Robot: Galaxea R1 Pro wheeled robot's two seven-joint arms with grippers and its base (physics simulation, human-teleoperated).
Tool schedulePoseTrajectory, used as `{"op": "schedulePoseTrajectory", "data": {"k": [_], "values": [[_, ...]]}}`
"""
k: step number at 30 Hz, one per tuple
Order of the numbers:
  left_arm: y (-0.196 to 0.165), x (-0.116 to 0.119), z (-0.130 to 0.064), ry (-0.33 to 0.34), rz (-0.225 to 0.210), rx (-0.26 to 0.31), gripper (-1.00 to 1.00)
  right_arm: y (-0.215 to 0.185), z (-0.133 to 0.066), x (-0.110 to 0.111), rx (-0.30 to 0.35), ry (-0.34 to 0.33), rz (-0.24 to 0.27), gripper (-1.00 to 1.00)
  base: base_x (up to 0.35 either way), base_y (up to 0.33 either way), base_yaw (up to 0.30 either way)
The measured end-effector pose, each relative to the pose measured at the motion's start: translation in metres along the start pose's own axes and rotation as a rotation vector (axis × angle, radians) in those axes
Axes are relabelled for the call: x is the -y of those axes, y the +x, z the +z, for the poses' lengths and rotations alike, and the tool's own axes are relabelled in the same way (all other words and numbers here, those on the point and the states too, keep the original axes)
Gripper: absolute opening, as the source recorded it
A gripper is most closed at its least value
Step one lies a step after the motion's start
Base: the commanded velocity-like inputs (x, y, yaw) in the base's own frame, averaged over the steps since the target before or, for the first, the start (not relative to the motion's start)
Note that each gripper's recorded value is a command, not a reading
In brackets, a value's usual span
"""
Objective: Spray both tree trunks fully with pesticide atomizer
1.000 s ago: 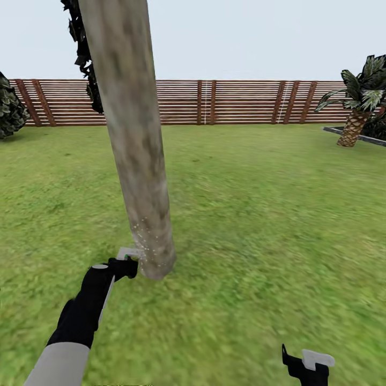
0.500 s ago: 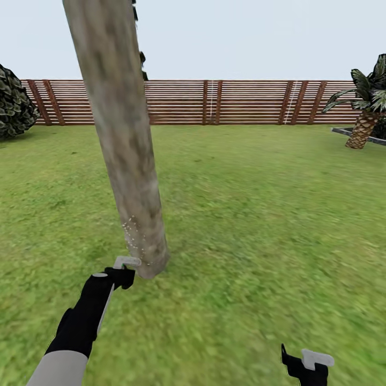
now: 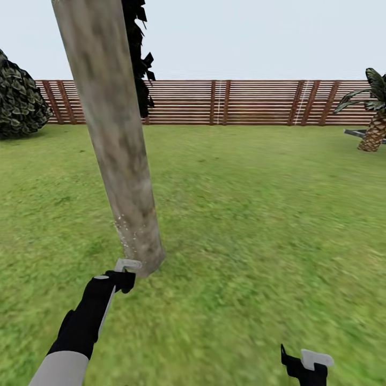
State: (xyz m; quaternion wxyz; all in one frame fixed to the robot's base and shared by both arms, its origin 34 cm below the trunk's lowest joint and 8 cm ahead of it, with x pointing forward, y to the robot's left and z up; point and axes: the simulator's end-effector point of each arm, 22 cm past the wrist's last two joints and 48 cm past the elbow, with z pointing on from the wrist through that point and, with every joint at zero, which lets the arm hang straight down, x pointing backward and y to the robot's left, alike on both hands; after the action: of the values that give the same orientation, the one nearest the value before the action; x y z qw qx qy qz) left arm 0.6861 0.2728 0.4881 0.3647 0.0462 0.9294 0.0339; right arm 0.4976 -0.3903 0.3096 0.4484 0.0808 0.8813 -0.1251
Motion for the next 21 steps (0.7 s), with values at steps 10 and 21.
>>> {"op": "schedulePoseTrajectory", "data": {"k": [10,21], "values": [[0.01,-0.033,0.0,-0.041,-0.101,-0.007,-1.0,0.0,0.0,-0.001,-0.001,-0.002,0.001,1.0,0.082,-0.275,0.277],[0.009,-0.032,0.0,-0.039,-0.098,-0.005,-1.0,0.0,0.0,-0.001,-0.001,-0.002,0.001,1.0,0.13,-0.27,0.179]]}}
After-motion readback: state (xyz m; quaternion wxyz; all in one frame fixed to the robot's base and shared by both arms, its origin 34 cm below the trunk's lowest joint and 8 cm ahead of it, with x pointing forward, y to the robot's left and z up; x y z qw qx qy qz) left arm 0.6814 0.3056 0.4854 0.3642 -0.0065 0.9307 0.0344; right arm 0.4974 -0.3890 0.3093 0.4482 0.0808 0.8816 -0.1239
